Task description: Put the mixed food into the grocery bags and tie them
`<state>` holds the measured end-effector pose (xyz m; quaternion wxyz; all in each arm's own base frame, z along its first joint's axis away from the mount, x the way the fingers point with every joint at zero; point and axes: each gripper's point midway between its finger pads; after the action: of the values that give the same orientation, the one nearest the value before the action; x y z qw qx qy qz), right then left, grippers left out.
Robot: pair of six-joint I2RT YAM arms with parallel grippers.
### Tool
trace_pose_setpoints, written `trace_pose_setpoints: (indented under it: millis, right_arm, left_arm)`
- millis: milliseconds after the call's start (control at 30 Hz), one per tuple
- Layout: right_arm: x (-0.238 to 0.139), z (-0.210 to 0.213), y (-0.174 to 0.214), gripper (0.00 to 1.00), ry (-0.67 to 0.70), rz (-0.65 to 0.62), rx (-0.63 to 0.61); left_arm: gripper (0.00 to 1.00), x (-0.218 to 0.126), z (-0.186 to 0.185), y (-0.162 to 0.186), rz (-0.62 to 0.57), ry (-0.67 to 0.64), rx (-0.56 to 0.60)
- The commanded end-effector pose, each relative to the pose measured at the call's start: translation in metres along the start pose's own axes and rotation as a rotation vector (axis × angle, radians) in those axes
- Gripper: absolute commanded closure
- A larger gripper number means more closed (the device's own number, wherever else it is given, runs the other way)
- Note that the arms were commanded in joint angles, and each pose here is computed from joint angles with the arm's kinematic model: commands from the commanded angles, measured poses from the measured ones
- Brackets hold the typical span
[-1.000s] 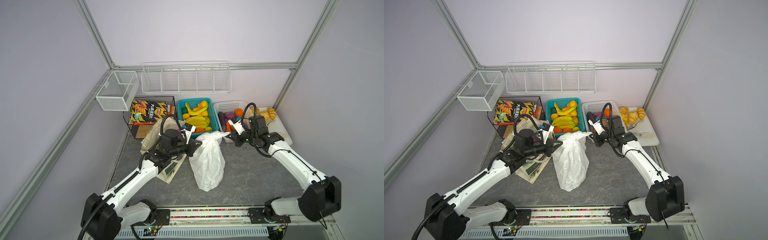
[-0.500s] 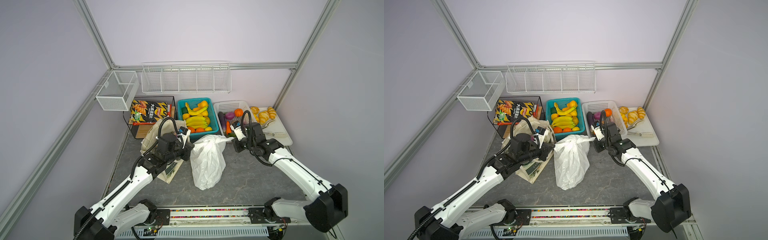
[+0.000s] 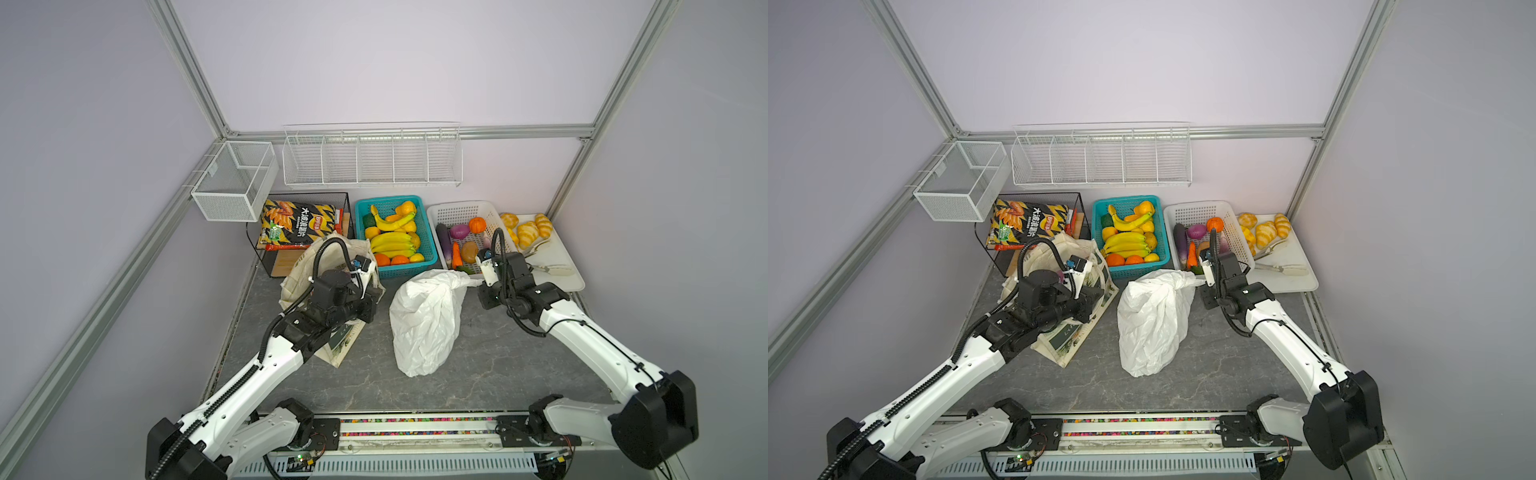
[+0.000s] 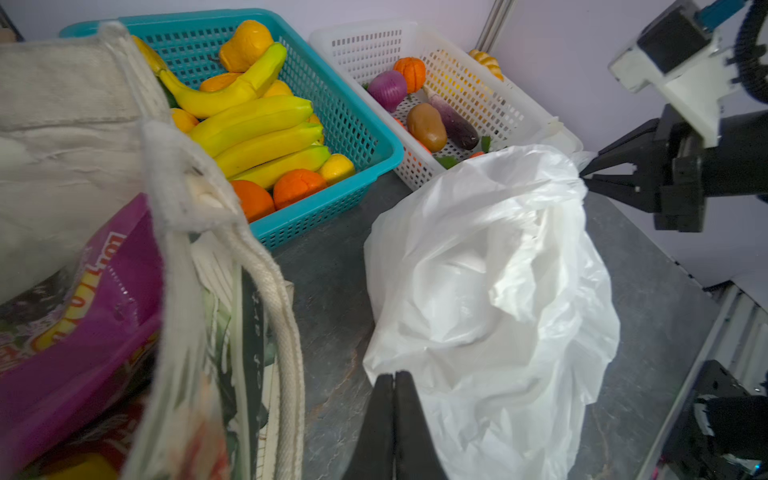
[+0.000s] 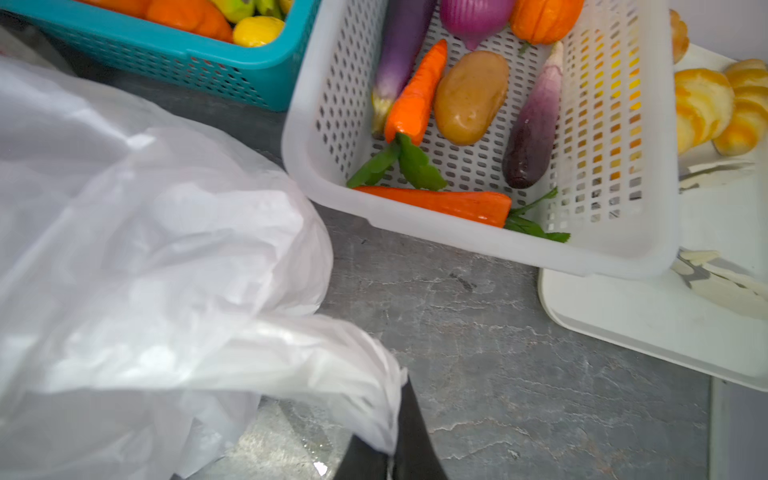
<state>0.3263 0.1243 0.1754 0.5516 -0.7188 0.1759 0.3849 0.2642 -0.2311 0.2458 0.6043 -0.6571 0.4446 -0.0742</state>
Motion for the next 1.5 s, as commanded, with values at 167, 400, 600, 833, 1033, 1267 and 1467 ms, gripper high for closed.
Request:
trace_pose_setpoints:
  millis: [167,400,600,833,1033,1267,1467]
  right_arm:
    - [-0.01,0.015,-0.015,0.93,-0.079,-0.079,-0.023]
    - [-0.011,0.015,-0.015,0.93,-0.081,-0.08,-0.027]
    - [-0.012,0.015,-0.017,0.93,-0.08,-0.085,-0.025]
    - [-0.013,0.014,-0.019,0.93,-0.078,-0.091,-0.017]
    - [-0.012,0.001,-0.011,0.93,-0.003,-0.053,0.014]
    - [-0.012,-0.052,0.031,0.94,0.154,0.019,0.192]
    - [0.006,-0.085,0.071,0.94,0.206,0.026,0.375]
  left_arm:
    - [0.56,0.016,-0.046,-0.038,-0.076,0.273,-0.057]
    - [0.45,0.047,-0.038,-0.035,-0.008,0.249,-0.057]
    - [0.52,0.061,-0.044,-0.02,0.05,0.295,-0.074]
    - [0.66,0.067,-0.05,-0.006,0.104,0.347,-0.098]
    - [1.0,0.063,-0.045,-0.009,0.091,0.307,-0.116]
    - [1.0,0.04,0.002,0.022,0.137,0.001,-0.111]
    - [1.0,0.036,0.027,0.077,0.229,-0.146,-0.095]
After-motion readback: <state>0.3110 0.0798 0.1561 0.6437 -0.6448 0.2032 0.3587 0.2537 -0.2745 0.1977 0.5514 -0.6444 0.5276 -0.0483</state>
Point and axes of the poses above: each gripper's point midway between its finger pads, its own x axis out along the fingers, its own z axis along the line the jaws close on, y = z × x
